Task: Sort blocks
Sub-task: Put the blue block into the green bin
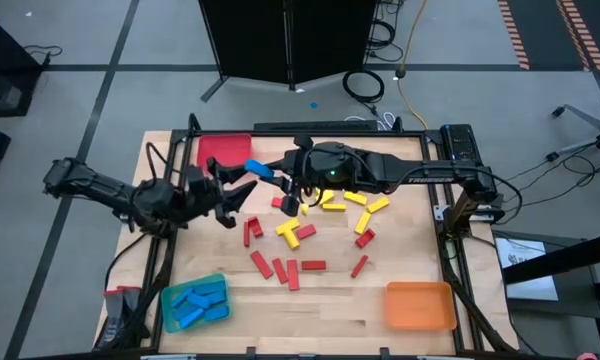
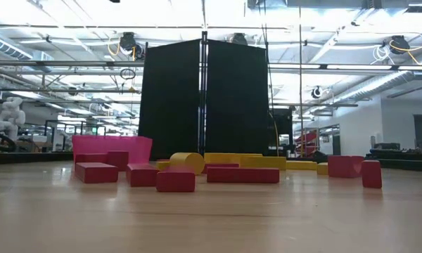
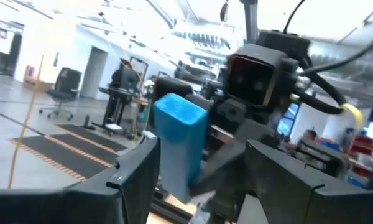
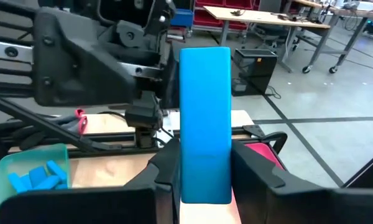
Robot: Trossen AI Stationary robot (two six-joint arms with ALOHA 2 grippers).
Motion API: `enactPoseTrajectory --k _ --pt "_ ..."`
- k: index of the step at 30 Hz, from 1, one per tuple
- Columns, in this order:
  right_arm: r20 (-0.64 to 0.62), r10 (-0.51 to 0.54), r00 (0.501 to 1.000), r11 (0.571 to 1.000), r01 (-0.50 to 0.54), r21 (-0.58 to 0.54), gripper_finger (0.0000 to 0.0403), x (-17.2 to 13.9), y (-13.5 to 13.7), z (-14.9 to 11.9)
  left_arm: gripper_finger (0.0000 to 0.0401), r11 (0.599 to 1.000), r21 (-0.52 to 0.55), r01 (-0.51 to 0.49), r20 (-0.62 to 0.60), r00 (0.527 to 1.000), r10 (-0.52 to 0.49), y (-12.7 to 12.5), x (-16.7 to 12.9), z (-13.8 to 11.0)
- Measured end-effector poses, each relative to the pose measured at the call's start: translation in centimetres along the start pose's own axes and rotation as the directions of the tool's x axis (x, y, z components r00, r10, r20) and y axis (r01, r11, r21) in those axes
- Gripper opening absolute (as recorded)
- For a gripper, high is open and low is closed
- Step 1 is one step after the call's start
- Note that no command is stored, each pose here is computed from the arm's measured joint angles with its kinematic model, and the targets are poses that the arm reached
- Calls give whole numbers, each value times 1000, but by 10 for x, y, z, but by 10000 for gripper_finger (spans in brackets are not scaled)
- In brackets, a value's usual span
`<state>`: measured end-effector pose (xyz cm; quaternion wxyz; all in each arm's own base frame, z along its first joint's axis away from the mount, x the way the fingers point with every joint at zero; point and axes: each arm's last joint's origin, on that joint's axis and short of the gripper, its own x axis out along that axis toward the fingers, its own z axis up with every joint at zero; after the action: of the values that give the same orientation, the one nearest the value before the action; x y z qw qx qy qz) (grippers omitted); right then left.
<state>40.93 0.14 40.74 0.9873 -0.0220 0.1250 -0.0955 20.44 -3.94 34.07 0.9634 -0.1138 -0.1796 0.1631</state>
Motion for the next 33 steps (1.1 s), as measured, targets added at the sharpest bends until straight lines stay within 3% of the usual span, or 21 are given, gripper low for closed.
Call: enactPoseTrajectory --k 24,33 --pt "-23 -31 999 998 29 -56 85 10 -1 -8 242 997 -22 -72 88 993 74 15 16 0" --pt "46 -157 987 978 162 -132 85 10 -5 -1 242 992 -74 -98 89 991 105 16 16 0"
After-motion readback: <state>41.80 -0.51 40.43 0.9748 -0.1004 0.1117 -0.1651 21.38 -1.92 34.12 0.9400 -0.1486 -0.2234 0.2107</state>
